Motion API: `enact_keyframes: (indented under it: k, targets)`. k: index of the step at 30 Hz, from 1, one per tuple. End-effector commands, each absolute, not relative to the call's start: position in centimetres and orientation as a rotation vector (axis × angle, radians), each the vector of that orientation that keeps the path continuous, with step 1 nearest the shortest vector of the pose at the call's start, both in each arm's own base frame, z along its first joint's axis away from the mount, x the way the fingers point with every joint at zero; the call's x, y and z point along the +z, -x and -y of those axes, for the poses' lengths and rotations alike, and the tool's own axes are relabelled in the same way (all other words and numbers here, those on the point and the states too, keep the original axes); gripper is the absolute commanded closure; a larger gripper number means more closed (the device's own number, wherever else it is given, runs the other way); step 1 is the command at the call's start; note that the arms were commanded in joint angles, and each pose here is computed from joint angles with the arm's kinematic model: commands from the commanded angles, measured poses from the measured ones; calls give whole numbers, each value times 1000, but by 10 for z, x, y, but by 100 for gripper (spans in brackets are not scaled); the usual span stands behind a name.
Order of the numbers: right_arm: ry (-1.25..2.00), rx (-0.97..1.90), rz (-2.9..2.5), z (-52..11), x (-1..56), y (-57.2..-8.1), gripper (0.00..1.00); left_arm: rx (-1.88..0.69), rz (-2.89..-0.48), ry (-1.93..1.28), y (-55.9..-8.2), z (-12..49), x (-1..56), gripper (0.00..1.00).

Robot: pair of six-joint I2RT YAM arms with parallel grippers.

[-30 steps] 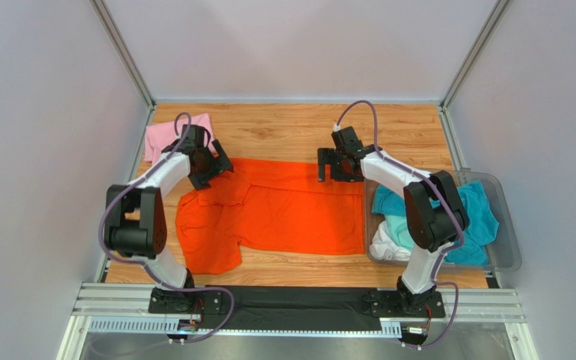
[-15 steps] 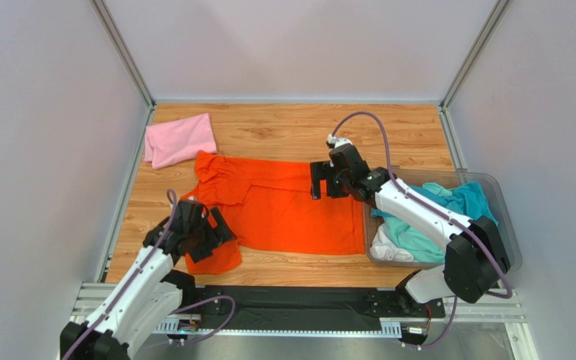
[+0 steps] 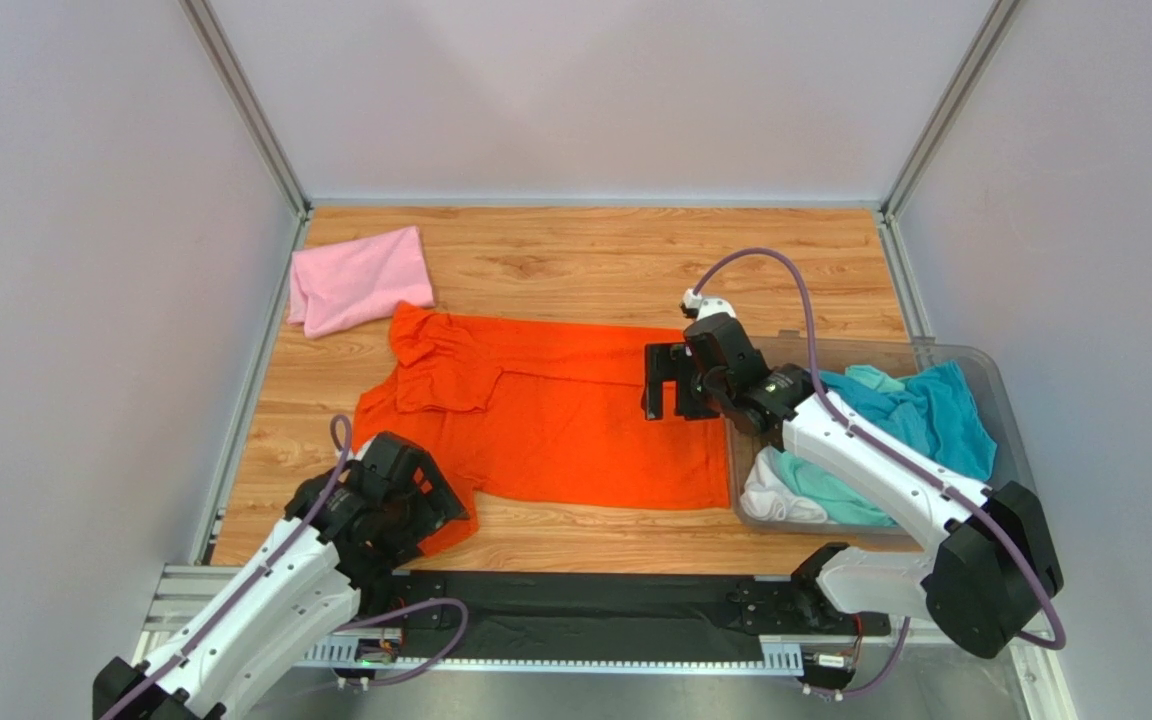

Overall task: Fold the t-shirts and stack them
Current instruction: Fold the tshirt

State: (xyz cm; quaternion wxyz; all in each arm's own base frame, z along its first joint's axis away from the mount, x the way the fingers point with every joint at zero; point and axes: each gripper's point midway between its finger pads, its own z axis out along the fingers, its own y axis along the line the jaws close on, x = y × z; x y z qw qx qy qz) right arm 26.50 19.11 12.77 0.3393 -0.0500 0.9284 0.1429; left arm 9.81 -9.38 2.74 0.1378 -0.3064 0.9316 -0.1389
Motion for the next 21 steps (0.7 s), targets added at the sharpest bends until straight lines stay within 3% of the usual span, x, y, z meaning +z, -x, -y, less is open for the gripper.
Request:
enact_keyframes:
  k: [1, 5, 15, 21]
  targets:
    - [109, 357, -2404, -187, 128, -264, 0, -283, -2708, 974, -92, 83, 31, 7]
    - [128, 337, -2425, -185, 120, -263, 0, -224, -2695, 995, -96, 79, 30, 13]
    - [143, 335, -2427, -181, 119, -256, 0, 1, -2613, 1048, -110, 55, 25, 42]
    - [136, 322, -2415, -174, 124, -251, 0, 96, -2626, 1033, -117, 52, 25, 45]
